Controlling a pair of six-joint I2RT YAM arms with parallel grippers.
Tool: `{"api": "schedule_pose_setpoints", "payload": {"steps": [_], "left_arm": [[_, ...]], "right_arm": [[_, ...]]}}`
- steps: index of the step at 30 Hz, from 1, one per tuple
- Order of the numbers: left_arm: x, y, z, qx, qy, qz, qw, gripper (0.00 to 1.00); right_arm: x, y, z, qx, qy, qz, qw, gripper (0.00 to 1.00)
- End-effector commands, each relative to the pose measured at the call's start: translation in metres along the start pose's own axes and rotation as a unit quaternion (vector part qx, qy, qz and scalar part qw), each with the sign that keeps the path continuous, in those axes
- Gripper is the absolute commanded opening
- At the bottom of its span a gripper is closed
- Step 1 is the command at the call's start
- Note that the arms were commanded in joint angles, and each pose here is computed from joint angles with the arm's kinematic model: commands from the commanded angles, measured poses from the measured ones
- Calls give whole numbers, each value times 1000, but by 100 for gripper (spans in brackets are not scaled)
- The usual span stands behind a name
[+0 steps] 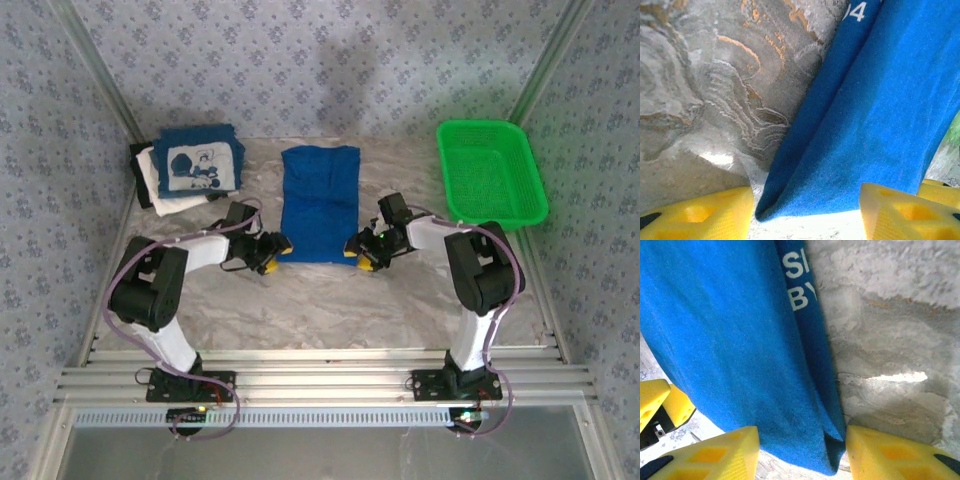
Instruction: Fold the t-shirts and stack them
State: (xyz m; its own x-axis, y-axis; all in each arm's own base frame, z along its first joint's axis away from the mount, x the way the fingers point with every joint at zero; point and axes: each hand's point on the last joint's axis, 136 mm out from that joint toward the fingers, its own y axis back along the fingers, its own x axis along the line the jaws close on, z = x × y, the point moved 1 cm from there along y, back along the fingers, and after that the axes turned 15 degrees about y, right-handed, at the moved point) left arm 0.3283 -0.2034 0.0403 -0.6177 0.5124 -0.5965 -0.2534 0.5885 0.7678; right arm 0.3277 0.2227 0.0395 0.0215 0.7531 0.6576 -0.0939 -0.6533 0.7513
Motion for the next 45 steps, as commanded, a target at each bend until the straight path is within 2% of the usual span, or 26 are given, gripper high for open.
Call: {"api": "schedule_pose_setpoints", "payload": {"steps": [1, 8, 12, 13, 16, 19, 23, 26, 30, 35, 41, 45], "left_arm": [[-15, -16, 15, -25, -21, -17, 999, 56], [-17, -18, 22, -37, -22, 8, 999, 26], [-16, -11, 22, -47, -33, 22, 998, 13], [-17, -8, 22, -48, -37, 23, 998, 11], [-21, 10, 12, -50, -64, 35, 996, 0], [-24, 38, -3, -64, -97, 45, 992, 0], [-17, 68, -23, -74, -97, 34, 992, 0], [-4, 80, -45, -69, -91, 25, 993, 0], [21, 92, -68, -75, -69, 15, 995, 0], [33, 114, -90, -80, -59, -7, 995, 0], [44, 126, -114, -68, -64, -5, 996, 0], [39, 147, -117, -87, -62, -19, 994, 0]], "right_arm": [[1, -12, 8, -5, 3, -6, 1000, 49], [4, -14, 14, -2, 3, -7, 1000, 26], [6, -8, 14, -3, 5, -9, 1000, 3], [6, -6, 13, -3, 5, -9, 1000, 0], [12, 5, 9, 0, 5, -4, 1000, 0], [24, 23, 0, -4, 12, -5, 1000, 0], [37, 46, -25, -4, 13, -8, 1000, 0], [42, 57, -48, -8, -1, -1, 1000, 0], [48, 59, -86, 17, 4, -1, 1000, 0], [56, 65, -120, 22, 12, -4, 1000, 0], [66, 79, -137, 17, 18, 4, 1000, 0], [77, 90, -134, 8, 33, 8, 999, 0]]}}
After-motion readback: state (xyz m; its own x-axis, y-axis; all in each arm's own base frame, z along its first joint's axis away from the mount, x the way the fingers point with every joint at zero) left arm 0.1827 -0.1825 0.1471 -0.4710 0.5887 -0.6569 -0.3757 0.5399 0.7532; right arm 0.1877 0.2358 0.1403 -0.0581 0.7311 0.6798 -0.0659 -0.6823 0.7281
